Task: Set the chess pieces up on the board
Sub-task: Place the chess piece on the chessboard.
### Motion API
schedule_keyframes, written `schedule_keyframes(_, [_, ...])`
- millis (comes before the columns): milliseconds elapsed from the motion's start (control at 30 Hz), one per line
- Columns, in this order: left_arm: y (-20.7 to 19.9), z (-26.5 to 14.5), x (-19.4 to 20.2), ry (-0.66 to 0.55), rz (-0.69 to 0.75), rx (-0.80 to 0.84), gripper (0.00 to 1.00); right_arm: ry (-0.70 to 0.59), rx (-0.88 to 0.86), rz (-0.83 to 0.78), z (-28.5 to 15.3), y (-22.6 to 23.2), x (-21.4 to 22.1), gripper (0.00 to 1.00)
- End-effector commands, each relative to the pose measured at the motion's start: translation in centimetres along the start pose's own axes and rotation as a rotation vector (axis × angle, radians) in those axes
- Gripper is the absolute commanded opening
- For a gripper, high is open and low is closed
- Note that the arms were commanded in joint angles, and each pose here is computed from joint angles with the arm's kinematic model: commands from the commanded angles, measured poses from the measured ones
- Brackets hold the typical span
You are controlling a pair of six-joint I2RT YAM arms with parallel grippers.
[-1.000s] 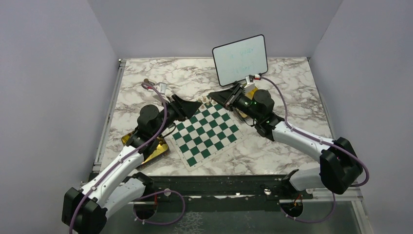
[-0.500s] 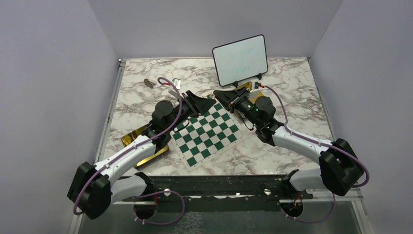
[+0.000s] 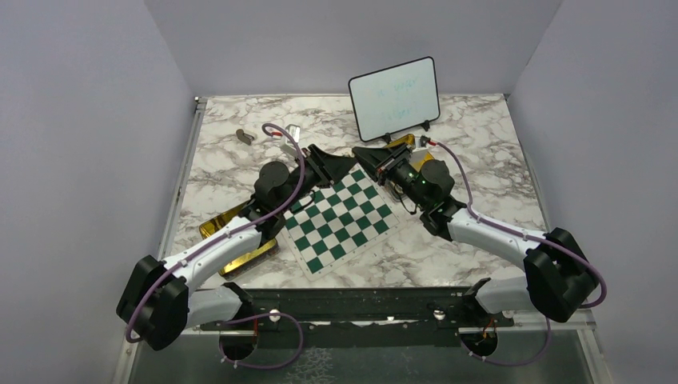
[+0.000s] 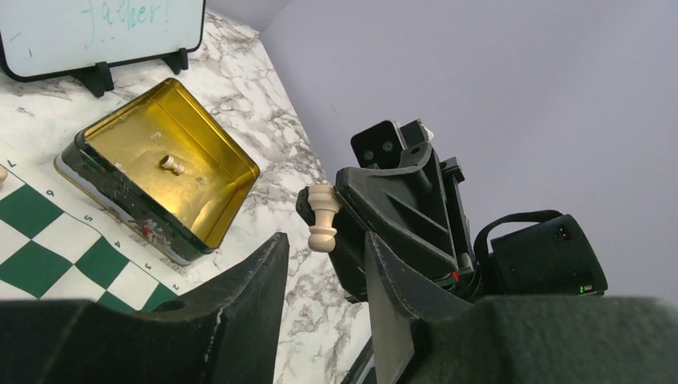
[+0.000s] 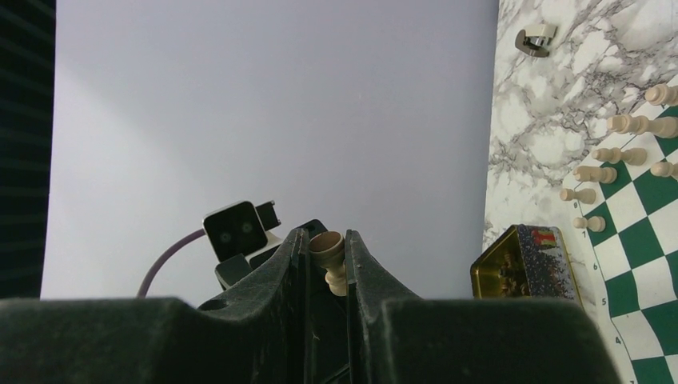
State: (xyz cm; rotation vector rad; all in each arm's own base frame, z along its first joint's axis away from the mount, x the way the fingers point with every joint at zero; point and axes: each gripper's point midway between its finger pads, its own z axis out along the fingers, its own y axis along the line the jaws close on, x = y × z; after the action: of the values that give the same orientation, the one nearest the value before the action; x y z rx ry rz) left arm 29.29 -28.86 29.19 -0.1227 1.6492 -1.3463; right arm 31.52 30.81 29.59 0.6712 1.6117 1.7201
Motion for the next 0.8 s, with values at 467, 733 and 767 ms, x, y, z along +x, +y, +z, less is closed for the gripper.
schedule_keyframes(467, [-2.4, 0.8, -1.5, -0.045, 0.015, 0.090, 0.07, -0.071, -0.033, 0.010, -1.2, 0.4, -1.1, 0.11])
schedule_keyframes(733, [-2.4, 0.0, -2.7, -0.048, 0.046, 0.101, 0.00, -0.047, 0.029, -0.088, -3.5, -2.0, -0.5, 0.11])
schedule_keyframes(767, [-2.3, 0.0, -2.5, -0.033, 0.050, 0.103, 0.00, -0.036, 0.037, -0.109, -4.0, -2.3, -0.4, 0.11])
